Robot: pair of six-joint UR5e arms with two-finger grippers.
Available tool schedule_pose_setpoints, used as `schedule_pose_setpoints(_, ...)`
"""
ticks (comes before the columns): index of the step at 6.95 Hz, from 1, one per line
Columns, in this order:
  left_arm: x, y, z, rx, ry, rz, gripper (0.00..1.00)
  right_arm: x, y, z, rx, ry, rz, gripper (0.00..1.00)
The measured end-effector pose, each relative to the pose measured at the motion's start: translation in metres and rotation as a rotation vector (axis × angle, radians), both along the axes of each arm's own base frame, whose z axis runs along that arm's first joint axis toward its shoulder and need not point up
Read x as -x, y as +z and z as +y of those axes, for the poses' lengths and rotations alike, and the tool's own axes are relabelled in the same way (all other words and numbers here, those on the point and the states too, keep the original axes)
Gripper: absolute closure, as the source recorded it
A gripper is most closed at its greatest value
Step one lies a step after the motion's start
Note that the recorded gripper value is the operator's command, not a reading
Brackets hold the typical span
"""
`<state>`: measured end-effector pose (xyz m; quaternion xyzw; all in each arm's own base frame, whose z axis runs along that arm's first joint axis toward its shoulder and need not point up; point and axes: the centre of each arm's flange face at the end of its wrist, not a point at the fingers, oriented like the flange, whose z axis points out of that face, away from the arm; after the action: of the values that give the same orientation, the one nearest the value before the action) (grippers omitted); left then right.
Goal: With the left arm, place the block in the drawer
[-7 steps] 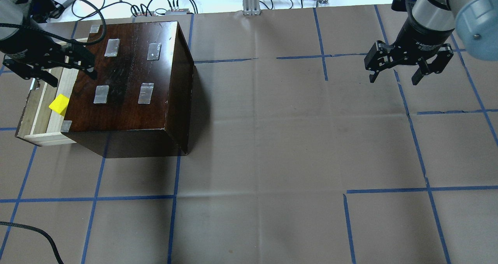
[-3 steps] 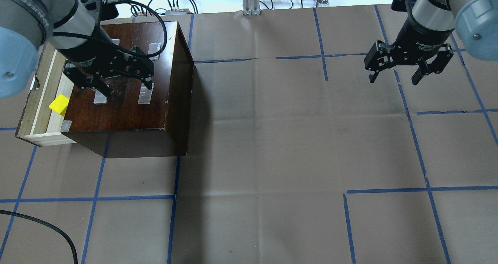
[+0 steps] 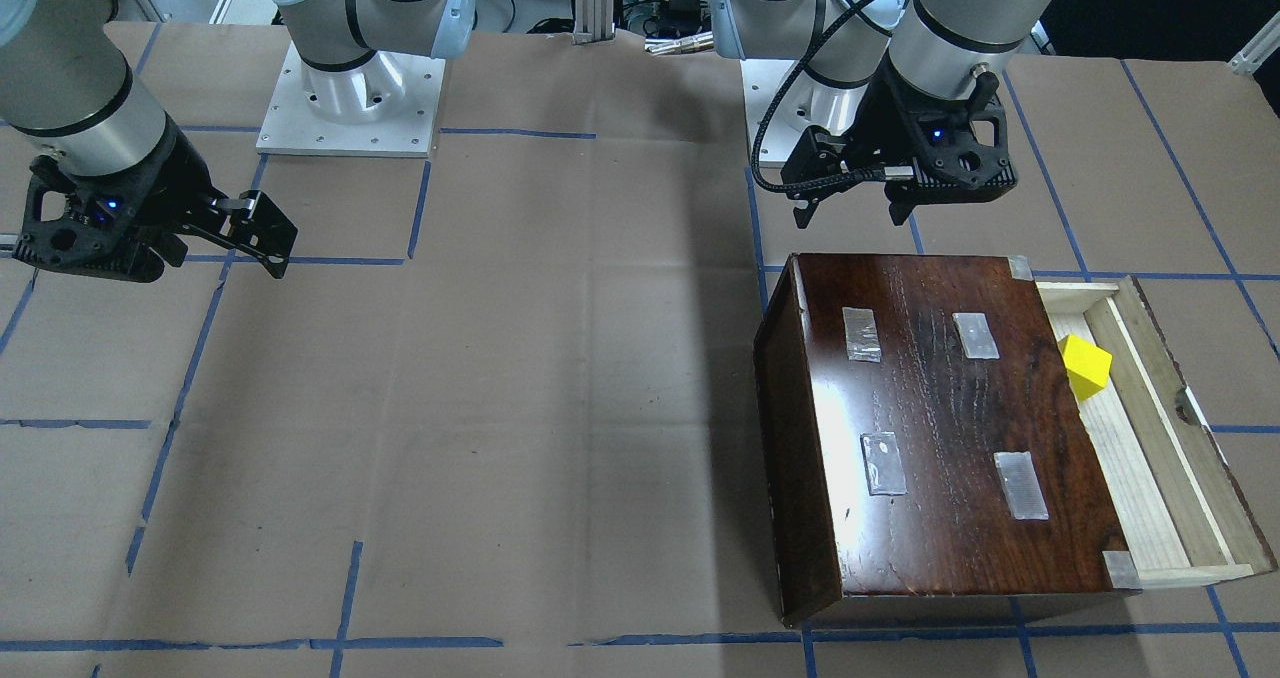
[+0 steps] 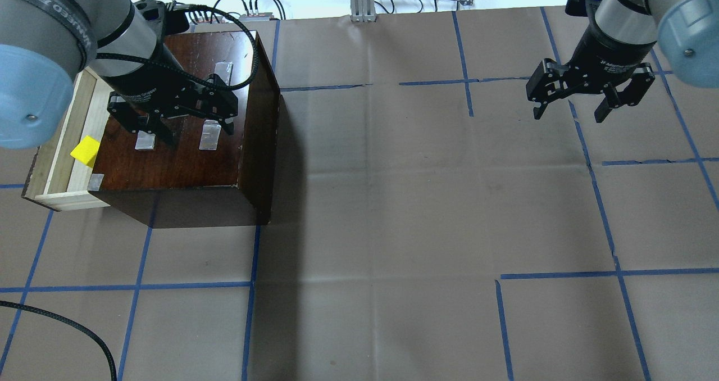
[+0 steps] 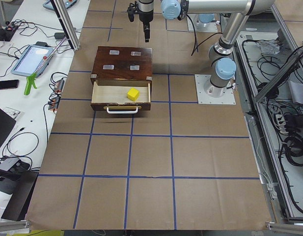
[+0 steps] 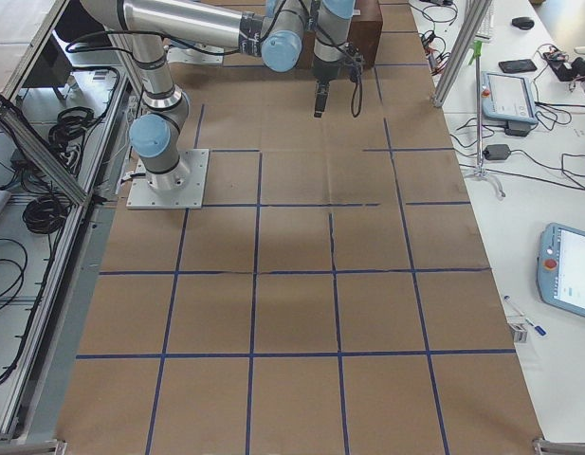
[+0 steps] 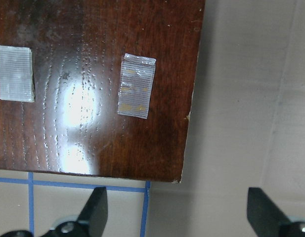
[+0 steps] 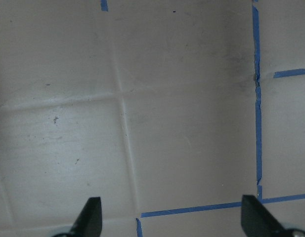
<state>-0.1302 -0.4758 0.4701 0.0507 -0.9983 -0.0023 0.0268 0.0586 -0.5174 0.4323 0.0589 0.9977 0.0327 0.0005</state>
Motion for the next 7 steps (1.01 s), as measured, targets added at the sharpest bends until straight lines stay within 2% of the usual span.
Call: schedule_pose_setpoints(7,0.0011,-0.0023,-0.0008,0.002,0.039,-0.051,0.02,0.0000,-0.0005,0.0000,-0.001,0.000,0.000,0.00)
